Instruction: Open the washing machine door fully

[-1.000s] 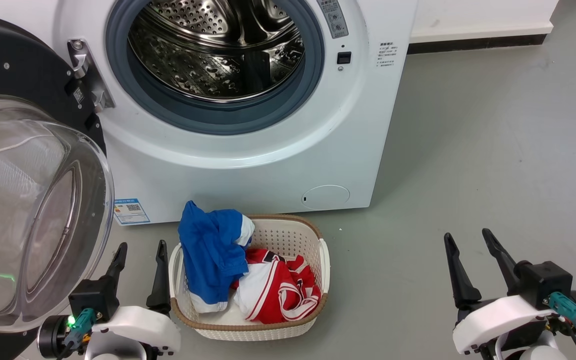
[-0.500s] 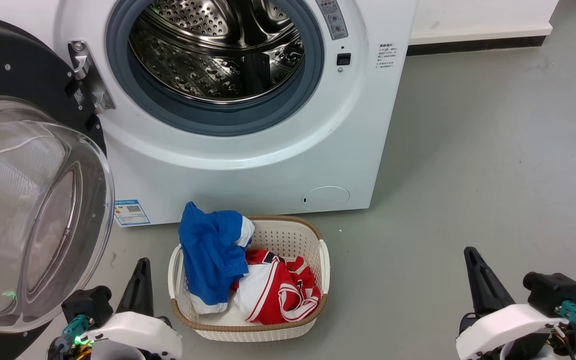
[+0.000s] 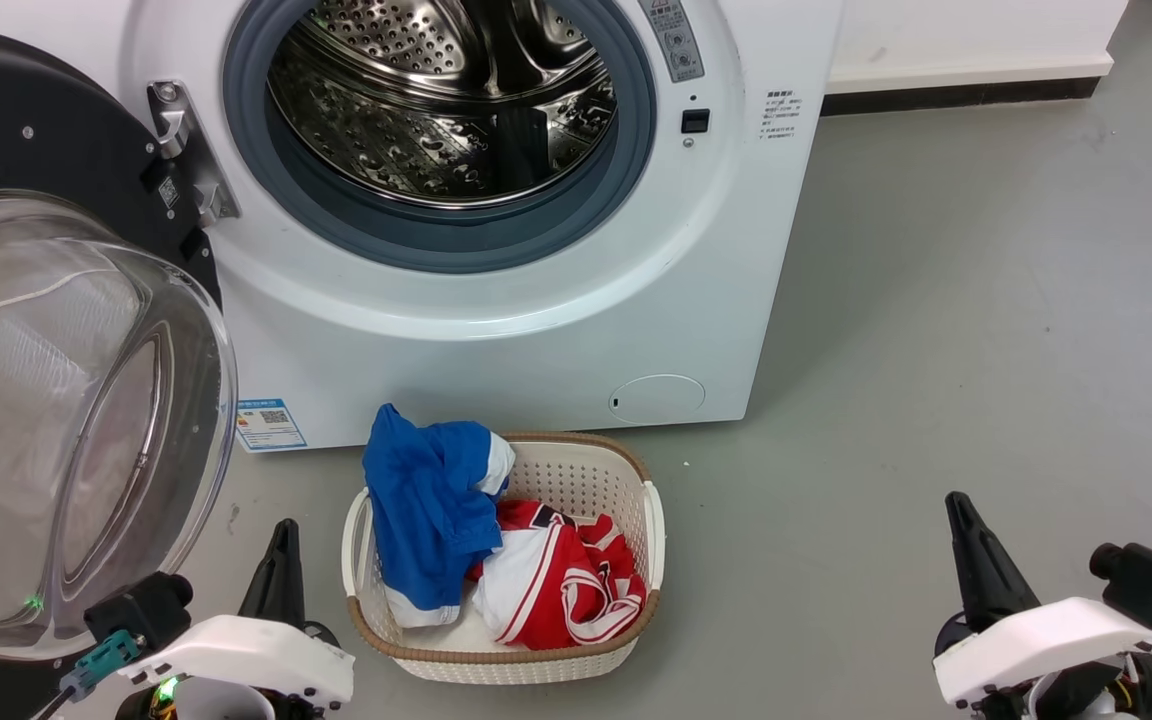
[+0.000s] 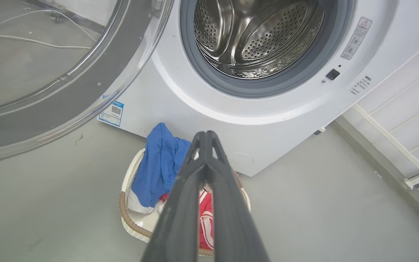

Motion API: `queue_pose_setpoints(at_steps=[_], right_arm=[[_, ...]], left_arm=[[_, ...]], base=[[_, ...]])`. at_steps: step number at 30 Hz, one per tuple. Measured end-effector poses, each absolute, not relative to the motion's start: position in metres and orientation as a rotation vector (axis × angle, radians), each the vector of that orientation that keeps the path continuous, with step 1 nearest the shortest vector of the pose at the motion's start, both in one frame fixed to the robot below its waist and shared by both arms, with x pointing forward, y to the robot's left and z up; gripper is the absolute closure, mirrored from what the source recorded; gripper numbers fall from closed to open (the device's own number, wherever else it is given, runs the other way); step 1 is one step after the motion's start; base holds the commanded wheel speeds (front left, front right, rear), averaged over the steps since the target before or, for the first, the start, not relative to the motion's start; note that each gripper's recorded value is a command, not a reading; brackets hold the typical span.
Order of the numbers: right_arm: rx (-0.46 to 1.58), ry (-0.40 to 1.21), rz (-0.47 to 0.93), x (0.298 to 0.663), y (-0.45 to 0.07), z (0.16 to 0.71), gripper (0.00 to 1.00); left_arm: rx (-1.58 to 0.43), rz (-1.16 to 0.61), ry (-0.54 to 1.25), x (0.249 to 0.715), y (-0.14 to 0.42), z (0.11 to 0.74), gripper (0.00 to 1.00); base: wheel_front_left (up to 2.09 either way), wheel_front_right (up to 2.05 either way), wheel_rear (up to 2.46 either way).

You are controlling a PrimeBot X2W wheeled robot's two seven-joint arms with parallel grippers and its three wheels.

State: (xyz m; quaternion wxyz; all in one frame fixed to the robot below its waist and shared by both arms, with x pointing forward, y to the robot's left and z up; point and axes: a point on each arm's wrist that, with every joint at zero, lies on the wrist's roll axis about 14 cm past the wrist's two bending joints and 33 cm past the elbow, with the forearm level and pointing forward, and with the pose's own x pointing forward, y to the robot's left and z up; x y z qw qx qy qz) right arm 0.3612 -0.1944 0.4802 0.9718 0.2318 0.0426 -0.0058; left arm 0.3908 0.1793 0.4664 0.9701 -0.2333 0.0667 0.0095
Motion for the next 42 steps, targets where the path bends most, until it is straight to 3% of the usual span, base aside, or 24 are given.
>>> queue_pose_setpoints(at_steps=[42], right_arm=[[1.076, 0.061, -0.054, 0.374, -0.203, 0.487, 1.0]], left_arm=[[-1.09, 0.058, 0.132, 0.391, 0.187, 0.477, 1.0]], base=[[0.0, 0.0, 0.0]])
